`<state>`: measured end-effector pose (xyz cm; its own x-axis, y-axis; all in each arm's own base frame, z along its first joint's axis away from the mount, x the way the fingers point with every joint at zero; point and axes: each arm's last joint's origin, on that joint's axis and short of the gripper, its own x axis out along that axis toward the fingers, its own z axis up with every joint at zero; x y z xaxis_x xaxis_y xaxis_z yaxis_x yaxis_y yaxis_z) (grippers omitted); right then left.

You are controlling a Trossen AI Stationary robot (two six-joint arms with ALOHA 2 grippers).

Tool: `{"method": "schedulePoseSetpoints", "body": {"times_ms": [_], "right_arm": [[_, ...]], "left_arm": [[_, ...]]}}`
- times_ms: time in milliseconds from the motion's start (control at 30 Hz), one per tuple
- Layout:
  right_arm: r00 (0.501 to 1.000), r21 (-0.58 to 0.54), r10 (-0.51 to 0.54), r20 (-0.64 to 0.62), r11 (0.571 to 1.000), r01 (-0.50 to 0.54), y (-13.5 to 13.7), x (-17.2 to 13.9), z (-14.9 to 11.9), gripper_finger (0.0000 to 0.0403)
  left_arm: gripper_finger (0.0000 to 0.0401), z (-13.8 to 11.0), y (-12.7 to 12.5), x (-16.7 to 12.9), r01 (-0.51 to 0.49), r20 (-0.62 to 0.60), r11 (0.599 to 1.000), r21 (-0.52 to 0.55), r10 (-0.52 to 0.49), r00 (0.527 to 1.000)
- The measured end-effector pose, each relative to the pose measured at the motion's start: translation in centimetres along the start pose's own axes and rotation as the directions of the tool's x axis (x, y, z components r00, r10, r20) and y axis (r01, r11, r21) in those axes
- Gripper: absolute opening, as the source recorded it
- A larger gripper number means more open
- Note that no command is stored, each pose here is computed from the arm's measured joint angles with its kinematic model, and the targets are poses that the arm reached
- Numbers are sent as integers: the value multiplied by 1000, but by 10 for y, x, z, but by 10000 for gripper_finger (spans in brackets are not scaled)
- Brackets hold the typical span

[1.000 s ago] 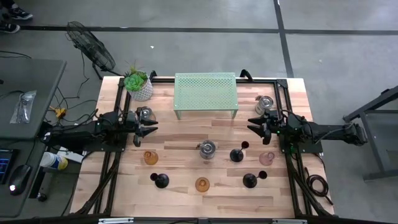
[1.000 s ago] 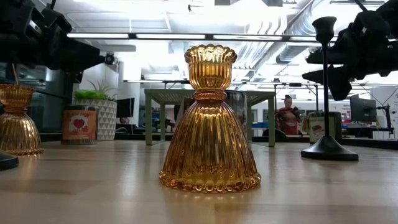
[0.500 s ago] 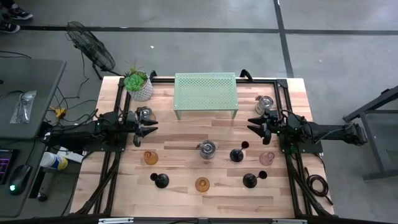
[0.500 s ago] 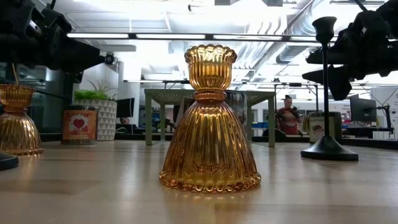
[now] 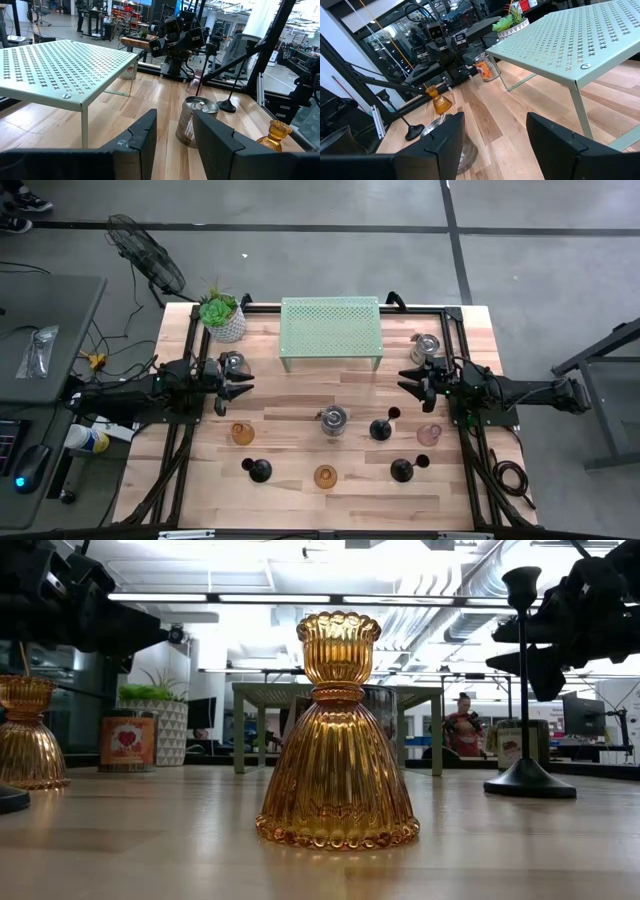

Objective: Pick & Place candle stick holders

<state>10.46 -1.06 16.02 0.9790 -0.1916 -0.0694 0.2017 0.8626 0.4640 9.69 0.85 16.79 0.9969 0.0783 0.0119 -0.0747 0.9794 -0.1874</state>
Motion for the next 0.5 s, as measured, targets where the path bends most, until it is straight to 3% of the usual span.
{"method": "schedulePoseSetpoints", "body": {"times_ms": [200,367,500], "right_arm": [[1000,0,0,-1,1000,0,0,0,0,206],[1000,0,0,0,1000,0,0,0,0,206],[1000,0,0,0,1000,0,0,0,0,206]], "left_arm": [[125,6,-1,-1,1,5,1000,0,-1,1000],[128,20,0,-6,-128,-27,992,12,128,991],[161,29,0,-8,-228,-89,973,22,229,969]]}}
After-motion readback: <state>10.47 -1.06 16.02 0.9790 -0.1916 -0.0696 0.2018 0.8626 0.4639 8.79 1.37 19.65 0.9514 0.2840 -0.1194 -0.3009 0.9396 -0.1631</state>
